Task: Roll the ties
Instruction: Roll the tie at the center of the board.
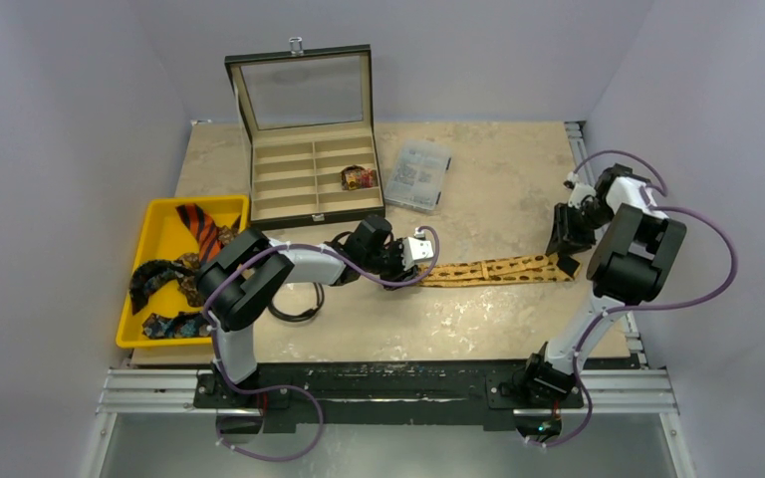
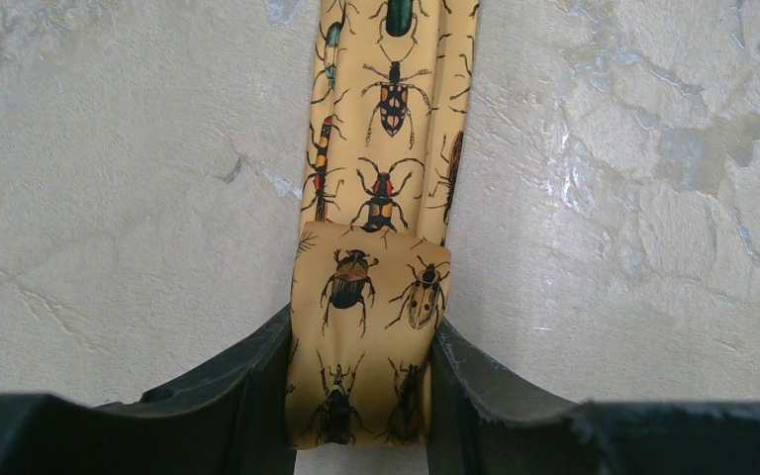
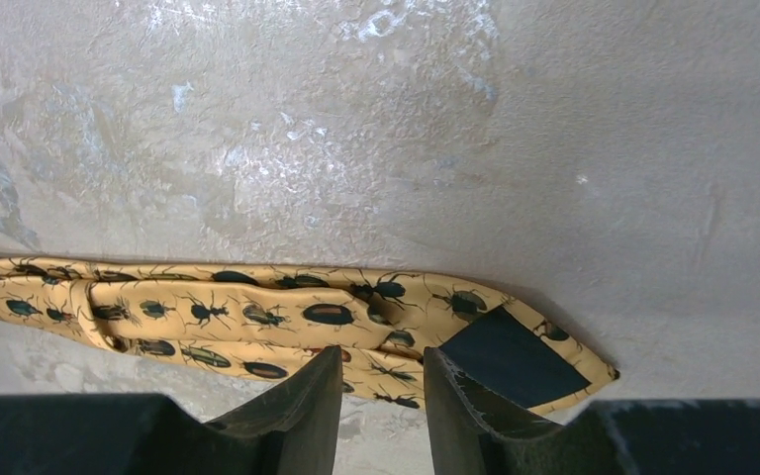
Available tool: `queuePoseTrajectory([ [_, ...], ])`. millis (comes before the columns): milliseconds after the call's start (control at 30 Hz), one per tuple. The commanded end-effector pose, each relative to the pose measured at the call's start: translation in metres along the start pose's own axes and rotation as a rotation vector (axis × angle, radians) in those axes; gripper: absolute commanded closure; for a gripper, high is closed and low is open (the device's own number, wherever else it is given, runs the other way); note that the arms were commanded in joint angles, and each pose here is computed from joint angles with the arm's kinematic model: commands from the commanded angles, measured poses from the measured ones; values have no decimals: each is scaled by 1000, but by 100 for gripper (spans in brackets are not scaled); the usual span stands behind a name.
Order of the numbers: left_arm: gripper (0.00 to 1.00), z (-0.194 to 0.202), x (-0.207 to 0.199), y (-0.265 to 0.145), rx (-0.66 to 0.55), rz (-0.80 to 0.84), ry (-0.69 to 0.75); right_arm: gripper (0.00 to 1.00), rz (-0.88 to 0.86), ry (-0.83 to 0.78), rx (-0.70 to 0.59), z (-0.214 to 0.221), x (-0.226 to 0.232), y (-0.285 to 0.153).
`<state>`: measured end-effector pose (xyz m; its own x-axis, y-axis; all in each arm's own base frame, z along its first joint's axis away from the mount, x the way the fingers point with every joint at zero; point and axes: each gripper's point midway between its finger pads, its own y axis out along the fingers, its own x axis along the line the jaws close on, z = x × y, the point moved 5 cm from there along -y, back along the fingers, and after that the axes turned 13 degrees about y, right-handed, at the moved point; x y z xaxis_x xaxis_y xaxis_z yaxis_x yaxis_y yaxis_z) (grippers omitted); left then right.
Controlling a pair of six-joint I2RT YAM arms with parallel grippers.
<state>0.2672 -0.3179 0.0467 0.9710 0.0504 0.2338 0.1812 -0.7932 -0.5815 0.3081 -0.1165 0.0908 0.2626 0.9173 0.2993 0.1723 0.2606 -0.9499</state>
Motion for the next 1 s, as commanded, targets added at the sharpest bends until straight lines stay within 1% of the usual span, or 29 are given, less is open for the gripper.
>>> queuePoseTrajectory([
  [0,82,60,-27,-4,248,48,-93,64,-55,6,15,1,9,5],
  [233,82,61,-27,-3,249,43,-94,62,-57,4,59,8,8,22],
  [367,82,61,-27,-3,249,41,-97,62,-79,-4,82,11,13,25],
  [433,82,62,-27,-3,250,40,-101,64,-91,-12,87,12,16,25],
  [500,82,61,-27,-3,251,39,-101,68,-99,-14,84,11,17,24],
  [567,82,62,-27,-3,251,40,-101,75,-104,-24,85,10,19,21],
  [667,82,62,-28,-3,252,41,-102,96,-109,-40,79,9,21,14],
  [700,82,62,-28,-3,253,41,-103,100,-118,-44,70,8,23,9],
  [867,82,64,-29,-4,263,43,-106,100,-95,-80,19,8,30,-24],
  [967,82,65,-30,-5,268,45,-107,100,-52,-79,29,14,23,-29],
])
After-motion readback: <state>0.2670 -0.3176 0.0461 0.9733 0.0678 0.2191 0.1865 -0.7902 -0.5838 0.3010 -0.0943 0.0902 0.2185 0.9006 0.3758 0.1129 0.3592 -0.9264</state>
